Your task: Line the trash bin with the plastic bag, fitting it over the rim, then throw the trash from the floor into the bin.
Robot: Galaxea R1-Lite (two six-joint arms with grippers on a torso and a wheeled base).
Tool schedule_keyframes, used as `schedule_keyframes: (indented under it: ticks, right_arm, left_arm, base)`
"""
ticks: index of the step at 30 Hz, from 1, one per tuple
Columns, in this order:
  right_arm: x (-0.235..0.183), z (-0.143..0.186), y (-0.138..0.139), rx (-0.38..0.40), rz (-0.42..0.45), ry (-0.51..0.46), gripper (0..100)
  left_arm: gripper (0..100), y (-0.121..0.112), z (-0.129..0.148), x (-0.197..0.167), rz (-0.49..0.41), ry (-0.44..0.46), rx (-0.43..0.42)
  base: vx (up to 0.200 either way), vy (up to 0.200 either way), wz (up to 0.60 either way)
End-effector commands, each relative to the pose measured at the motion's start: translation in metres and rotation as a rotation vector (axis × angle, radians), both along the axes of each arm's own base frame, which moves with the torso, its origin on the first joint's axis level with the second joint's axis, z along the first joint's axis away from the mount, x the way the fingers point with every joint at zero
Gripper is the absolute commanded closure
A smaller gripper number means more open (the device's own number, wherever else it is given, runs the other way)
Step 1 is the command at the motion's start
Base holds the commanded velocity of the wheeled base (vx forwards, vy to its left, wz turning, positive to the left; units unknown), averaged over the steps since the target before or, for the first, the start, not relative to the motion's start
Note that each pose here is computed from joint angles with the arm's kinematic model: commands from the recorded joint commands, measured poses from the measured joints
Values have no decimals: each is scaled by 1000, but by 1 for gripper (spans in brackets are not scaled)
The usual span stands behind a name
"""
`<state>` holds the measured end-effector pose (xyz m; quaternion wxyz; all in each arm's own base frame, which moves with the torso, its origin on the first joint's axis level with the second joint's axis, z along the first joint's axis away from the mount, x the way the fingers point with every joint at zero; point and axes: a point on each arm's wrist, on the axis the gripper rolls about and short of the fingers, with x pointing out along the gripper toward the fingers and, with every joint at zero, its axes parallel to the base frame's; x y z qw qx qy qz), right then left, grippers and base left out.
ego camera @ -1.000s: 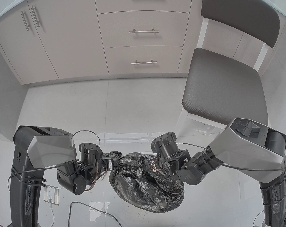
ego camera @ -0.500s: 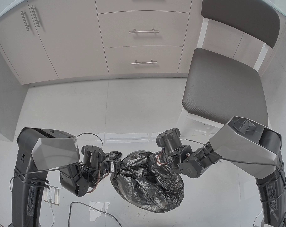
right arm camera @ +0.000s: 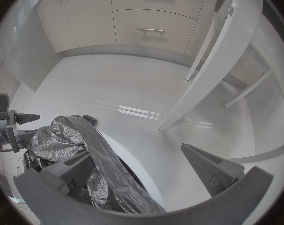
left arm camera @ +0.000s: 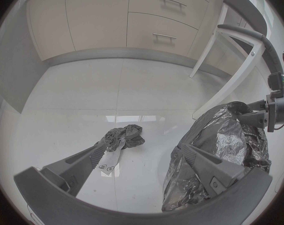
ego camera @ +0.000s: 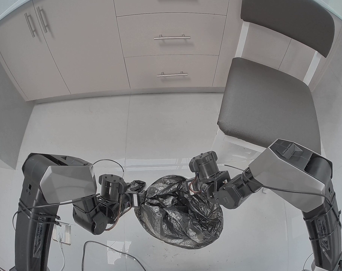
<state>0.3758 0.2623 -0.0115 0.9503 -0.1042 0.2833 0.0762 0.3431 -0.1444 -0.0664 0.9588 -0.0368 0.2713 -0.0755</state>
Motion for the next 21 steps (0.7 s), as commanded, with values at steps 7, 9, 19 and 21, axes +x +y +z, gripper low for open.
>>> schedule_keyframes:
  ticks: [7,9,19,21]
  right_arm:
    - [-10,20,-6,15,8,-7,0]
    - [-13,23,-7,18,11,-11,0]
    - [-7,26,-4,26,9,-25,0]
    - [-4,22,-4,23,6,-23,0]
  left_arm:
    - [0,-1,-1,1,1,-2,-1]
    - [0,-1,-1,1,1,-2,-1]
    - [0,0,-1,1,2,-1,-2]
    - [0,0,-1,1,2,-1,-2]
  base:
    - [0,0,0]
    - [0,0,0]
    - [0,0,0]
    - [0,0,0]
